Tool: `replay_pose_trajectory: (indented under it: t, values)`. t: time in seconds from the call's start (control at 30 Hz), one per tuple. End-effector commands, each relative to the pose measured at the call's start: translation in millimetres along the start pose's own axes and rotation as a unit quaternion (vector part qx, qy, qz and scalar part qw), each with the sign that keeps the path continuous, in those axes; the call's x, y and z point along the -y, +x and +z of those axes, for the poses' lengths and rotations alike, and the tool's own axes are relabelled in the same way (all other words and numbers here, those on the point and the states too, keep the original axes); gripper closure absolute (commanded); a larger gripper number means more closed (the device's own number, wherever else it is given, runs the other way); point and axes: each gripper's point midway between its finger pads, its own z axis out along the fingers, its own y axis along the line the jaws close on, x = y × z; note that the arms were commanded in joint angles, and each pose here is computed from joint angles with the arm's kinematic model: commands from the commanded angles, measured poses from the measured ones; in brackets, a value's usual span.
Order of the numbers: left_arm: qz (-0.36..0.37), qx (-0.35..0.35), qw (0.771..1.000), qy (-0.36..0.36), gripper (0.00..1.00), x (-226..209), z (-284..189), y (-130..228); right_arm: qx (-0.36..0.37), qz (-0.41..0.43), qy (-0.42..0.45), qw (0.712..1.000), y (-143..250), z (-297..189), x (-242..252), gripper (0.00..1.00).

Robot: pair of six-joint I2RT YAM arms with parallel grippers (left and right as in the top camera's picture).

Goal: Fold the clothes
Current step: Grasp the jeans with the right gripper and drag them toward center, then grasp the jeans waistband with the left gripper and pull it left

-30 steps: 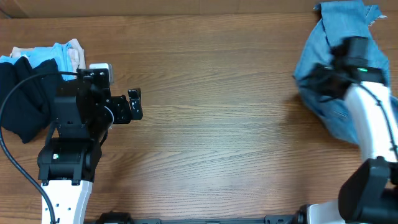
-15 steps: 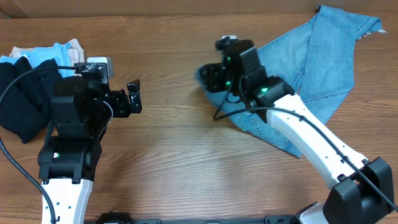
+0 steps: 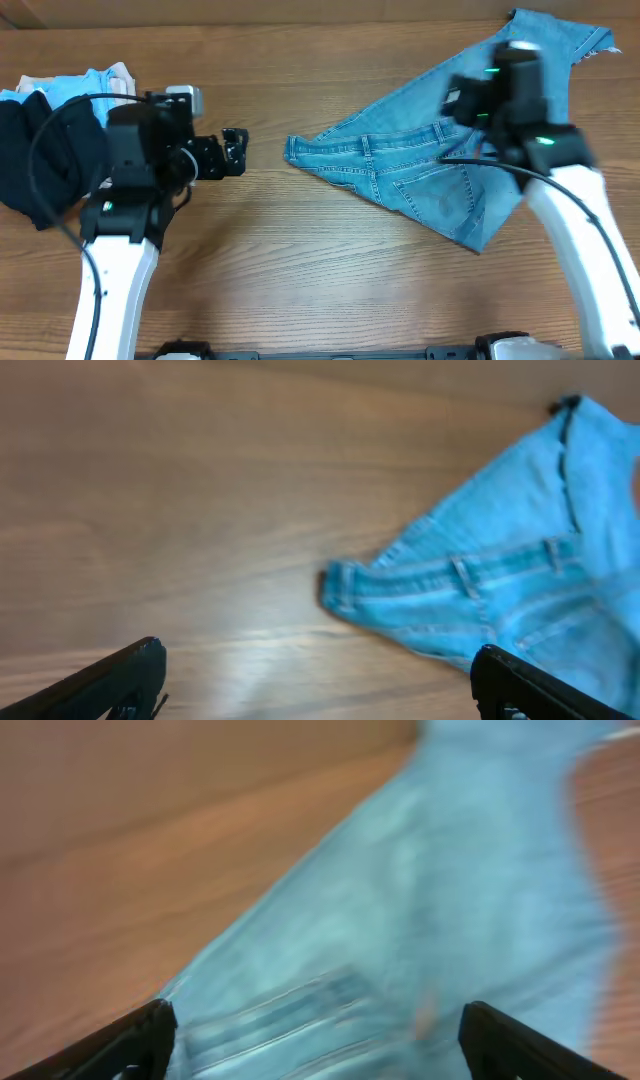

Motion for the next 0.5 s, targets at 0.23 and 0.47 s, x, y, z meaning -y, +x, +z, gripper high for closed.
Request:
replay_pose_trajectory:
  t: [0.23, 0.47]
  values:
    - [-0.075, -0.185, 0.977, 0.069, 0.0, 46, 113, 83, -0.013, 0.075, 0.021, 0.997, -8, -25, 71, 0.0]
    - [-0.118, -0.223, 0.965, 0.074, 0.0, 58, 175, 121, -0.029, 0.086, 0.039, 0.995, -1, -26, 86, 0.0]
